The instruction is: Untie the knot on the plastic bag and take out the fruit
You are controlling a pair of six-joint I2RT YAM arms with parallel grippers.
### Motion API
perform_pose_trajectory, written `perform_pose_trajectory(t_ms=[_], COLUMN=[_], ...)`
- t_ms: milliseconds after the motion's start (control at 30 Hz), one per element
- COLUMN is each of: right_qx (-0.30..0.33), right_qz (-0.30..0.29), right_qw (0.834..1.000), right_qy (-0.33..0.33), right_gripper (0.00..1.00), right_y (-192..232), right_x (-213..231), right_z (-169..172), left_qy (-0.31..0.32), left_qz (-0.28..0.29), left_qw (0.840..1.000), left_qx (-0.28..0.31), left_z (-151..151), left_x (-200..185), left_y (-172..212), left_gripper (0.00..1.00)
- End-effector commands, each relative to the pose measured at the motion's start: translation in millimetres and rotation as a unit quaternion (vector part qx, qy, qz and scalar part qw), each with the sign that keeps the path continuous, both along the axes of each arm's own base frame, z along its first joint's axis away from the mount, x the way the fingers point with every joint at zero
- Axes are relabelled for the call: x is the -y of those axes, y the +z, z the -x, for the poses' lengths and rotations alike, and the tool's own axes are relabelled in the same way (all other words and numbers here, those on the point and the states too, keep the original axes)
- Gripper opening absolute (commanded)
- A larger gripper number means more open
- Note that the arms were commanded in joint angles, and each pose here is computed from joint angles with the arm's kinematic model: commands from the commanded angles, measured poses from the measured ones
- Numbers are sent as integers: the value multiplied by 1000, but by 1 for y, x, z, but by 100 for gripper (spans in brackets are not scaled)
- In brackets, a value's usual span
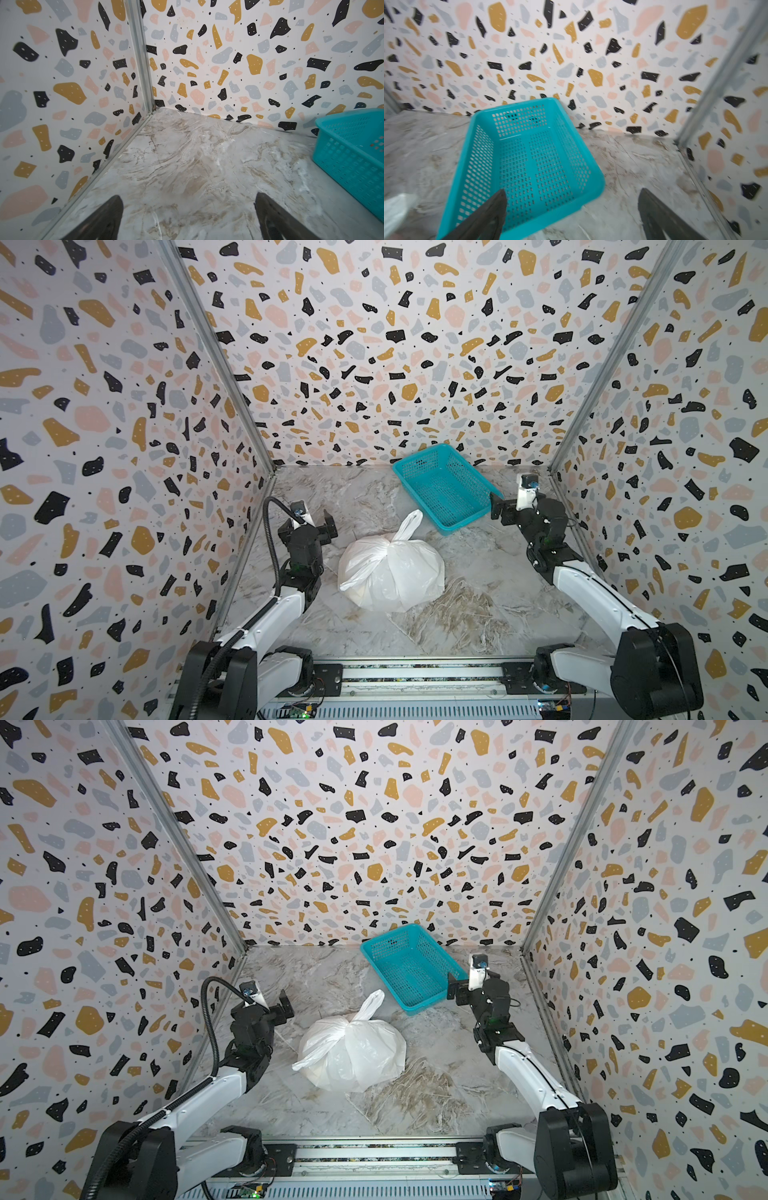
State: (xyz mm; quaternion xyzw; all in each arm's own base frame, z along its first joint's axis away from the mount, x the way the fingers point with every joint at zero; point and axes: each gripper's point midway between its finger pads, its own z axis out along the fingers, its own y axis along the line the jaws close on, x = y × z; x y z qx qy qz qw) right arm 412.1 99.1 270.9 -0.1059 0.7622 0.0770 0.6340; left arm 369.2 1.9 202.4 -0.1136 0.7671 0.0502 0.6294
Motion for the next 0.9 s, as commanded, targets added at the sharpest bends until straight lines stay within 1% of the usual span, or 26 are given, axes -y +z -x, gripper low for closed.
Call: perform_pose_trajectory(t_ms=[0, 67, 167, 267, 367, 467, 567, 600, 633, 867], right_qx=[-117, -149, -178, -204, -227, -234, -236, -237, -240, -266], right_qz=[41, 67, 96, 117, 131, 135, 141, 144, 148, 162], right_qw=[988, 977, 963, 949, 938, 932, 929, 929, 929, 922], right_qy=[91, 138, 179, 209, 228, 243, 246, 244, 241, 230], right_gripper=[99, 100, 100, 100, 96, 94, 93, 92, 91, 78], right_y=[-32, -36, -45, -60, -75, -84, -89, -91, -96, -123], right_x=[-49, -76, -101, -119, -134, -148, -159, -161, -163, -176], right_z=[3, 0, -5, -10, -14, -15, -18, -20, -23, -44], left_qy=[-40, -57, -69, -87, -97, -103, -112, -111, -112, -109], left_qz=[65, 83, 97, 102, 110, 119, 125, 122, 122, 126], left_qw=[997, 995, 992, 990, 988, 987, 986, 986, 985, 985], left_qx=[-21, -24, -36, -43, -41, -33, -24, -38, -39, -42], left_z=[2, 4, 8, 12, 15, 16, 17, 19, 19, 23], left_x=[23, 33, 44, 58, 67, 71, 75, 75, 76, 76], left_y=[-2, -1, -1, -2, 1, 7, 15, 9, 9, 5], left_gripper=[100, 100, 99, 99, 100, 100, 99, 99, 100, 100])
